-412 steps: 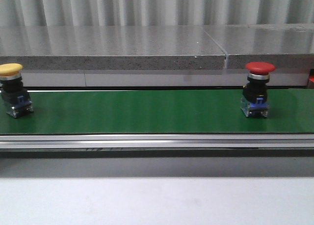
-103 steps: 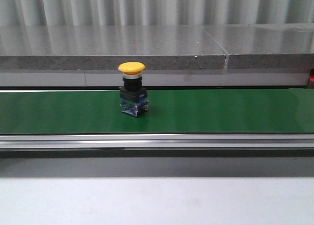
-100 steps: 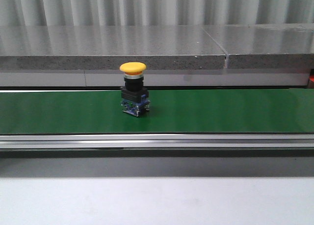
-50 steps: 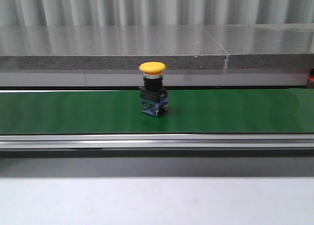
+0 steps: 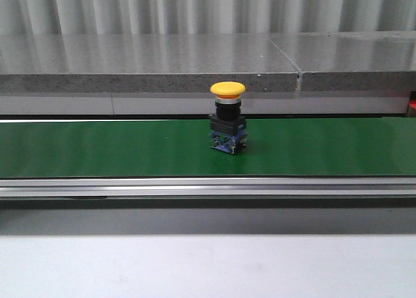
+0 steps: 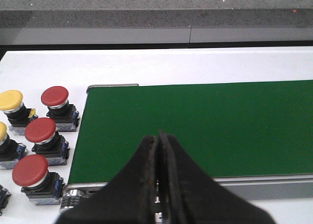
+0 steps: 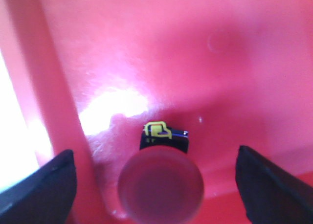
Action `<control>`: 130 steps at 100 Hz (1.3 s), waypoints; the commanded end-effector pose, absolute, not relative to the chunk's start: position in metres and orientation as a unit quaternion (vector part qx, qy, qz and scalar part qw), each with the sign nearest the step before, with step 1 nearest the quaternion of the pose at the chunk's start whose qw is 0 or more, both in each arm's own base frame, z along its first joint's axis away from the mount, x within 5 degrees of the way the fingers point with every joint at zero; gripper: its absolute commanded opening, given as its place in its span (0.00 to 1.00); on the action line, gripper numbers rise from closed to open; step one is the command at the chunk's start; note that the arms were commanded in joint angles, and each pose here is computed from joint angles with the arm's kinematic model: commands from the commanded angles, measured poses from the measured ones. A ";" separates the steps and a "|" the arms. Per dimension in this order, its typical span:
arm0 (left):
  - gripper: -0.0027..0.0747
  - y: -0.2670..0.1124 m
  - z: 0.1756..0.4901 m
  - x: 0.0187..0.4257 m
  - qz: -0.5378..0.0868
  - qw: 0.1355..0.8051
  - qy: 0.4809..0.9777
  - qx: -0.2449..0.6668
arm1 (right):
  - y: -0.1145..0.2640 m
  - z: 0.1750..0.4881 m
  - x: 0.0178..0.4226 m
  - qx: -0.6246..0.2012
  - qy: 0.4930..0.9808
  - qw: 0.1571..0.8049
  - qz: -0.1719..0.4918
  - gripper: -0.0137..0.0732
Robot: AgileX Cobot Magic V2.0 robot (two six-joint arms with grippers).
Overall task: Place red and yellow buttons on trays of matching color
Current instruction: 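Grasp the yellow button at the belt's end with the right gripper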
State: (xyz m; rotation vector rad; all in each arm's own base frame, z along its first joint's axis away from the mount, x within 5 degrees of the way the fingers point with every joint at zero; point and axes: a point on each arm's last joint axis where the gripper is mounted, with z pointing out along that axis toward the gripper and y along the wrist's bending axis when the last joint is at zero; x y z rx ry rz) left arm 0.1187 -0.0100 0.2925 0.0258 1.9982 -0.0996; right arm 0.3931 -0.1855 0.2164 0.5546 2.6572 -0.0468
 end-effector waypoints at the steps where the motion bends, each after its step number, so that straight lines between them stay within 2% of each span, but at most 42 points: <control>1: 0.01 -0.011 0.308 0.121 -0.050 0.584 0.810 0.010 | -0.183 0.274 0.384 0.194 0.940 0.280 -0.034 0.90; 26: 0.01 -0.011 0.308 0.121 -0.050 0.584 0.810 0.010 | -0.166 0.320 0.352 0.159 0.948 0.272 -0.038 0.90; 43: 0.01 -0.011 0.308 0.121 -0.050 0.584 0.810 0.010 | -0.144 0.335 0.330 0.132 0.952 0.274 -0.038 0.90; 59: 0.01 -0.011 0.308 0.121 -0.050 0.584 0.810 0.010 | -0.120 0.333 0.309 0.103 0.958 0.266 -0.033 0.90; 86: 0.01 -0.011 0.308 0.121 -0.050 0.584 0.810 0.010 | -0.071 0.316 0.285 0.010 0.978 0.208 0.001 0.90; 112: 0.01 -0.011 0.308 0.121 -0.050 0.584 0.810 0.010 | -0.018 0.305 0.284 -0.130 0.972 0.180 0.076 0.90; 130: 0.01 -0.011 0.308 0.121 -0.050 0.584 0.810 0.010 | 0.005 0.298 0.290 -0.189 0.963 0.171 0.083 0.90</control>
